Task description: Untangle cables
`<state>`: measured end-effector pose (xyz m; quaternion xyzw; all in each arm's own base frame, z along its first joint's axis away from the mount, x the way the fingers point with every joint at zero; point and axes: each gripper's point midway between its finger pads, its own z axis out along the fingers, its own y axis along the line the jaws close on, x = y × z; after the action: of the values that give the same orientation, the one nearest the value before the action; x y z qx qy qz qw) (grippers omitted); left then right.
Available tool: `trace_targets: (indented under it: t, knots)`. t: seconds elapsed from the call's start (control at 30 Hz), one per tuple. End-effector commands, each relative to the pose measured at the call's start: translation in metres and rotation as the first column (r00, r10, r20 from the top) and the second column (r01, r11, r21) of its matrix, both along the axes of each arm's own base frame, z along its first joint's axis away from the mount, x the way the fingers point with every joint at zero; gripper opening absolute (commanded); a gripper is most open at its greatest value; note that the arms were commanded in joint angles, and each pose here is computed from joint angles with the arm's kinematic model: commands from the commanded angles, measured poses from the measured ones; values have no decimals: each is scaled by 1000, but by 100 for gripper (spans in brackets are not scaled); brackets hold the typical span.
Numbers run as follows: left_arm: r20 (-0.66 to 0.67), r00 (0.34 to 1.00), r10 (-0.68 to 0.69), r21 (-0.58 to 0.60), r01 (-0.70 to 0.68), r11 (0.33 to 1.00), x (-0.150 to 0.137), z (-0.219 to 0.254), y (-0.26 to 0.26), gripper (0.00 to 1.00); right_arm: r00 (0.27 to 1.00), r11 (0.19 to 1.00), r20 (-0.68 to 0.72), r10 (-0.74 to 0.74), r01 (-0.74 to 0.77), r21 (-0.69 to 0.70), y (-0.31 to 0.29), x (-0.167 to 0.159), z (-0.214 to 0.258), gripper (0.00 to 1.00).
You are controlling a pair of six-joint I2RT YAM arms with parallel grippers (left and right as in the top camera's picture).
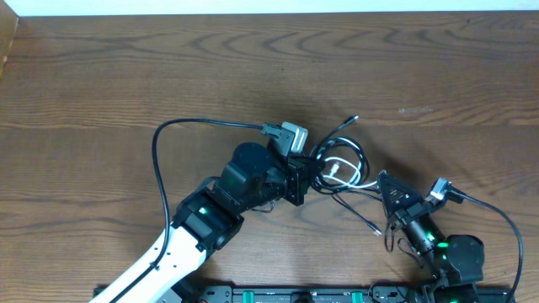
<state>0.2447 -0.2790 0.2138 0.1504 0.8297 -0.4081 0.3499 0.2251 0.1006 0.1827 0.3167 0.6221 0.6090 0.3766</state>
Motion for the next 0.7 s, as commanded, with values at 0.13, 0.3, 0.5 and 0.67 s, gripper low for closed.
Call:
trace_targets:
  t: [0.13,0.3,0.5,0.67]
  knots:
    - [33,950,310,74,-311,947,46,-10,31,8,939,993,335,81,-46,-110,12,-18,58,1]
    - [43,925,378,115,-380,918,56,-21,40,8,907,993,409,95,-55,-108,14,-25,74,1]
    - [-9,914,405,93,-403,911,57,-26,38,8,927,989,360,102,-56,-135,15,-21,60,1]
    - [-30,943,332,46,-331,943,51,-19,24,8,969,990,225,104,-77,-122,15,-14,33,6]
